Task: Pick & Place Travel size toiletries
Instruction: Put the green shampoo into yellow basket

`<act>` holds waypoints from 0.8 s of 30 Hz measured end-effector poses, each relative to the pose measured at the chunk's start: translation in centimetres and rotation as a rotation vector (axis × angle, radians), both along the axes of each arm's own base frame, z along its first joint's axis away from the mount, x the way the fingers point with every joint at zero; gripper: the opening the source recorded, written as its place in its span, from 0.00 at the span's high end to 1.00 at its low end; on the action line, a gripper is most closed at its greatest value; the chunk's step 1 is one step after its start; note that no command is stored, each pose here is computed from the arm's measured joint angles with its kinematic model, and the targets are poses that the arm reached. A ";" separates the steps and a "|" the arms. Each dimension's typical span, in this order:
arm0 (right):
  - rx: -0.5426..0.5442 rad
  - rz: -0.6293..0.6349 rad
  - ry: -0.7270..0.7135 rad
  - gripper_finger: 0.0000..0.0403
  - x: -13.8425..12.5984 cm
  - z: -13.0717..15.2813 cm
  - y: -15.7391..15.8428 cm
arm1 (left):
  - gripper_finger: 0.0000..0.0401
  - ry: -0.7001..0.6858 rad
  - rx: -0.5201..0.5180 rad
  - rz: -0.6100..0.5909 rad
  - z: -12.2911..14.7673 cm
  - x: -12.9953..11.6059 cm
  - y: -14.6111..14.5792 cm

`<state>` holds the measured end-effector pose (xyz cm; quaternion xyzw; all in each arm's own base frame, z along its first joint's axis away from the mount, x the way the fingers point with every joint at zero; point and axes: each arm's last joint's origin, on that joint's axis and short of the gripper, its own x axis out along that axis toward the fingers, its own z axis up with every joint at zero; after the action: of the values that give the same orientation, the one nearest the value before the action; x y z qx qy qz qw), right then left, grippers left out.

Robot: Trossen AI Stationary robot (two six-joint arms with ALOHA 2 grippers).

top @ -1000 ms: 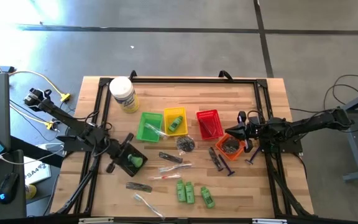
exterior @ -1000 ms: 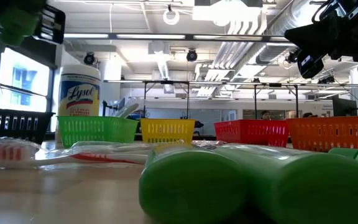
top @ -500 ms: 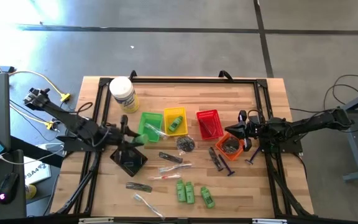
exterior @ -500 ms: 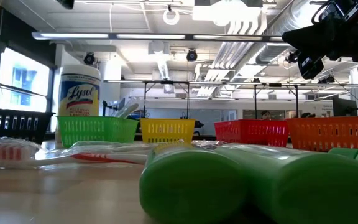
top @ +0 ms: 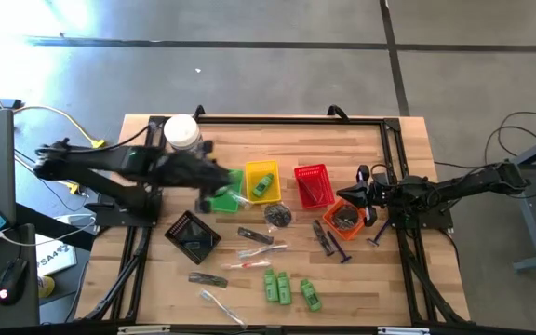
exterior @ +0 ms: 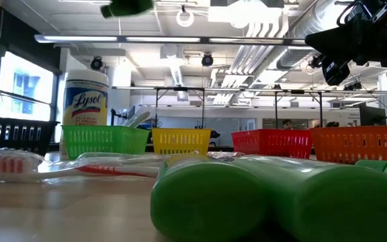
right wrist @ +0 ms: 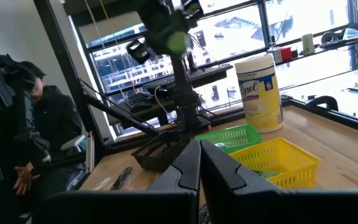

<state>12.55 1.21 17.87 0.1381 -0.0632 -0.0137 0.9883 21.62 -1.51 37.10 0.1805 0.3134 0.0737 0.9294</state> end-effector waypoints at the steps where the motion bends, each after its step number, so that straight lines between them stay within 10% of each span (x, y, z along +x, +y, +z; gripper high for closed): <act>1: 0.002 0.000 0.000 1.00 0.0 0.0 0.0 | 0.74 0.052 0.028 -0.004 -0.2 0.8 0.5; 12: 0.006 0.008 0.003 1.00 0.0 0.0 0.0 | 0.74 0.415 0.250 -0.216 -5.5 9.0 4.9; 24: -0.002 0.008 0.010 1.00 0.0 -0.1 0.0 | 0.76 0.521 0.365 -0.446 -11.3 13.6 7.9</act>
<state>12.58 1.24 17.77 0.1372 -0.0576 -0.0106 0.9888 35.25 6.43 25.83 0.4194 0.4736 -0.1240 0.7645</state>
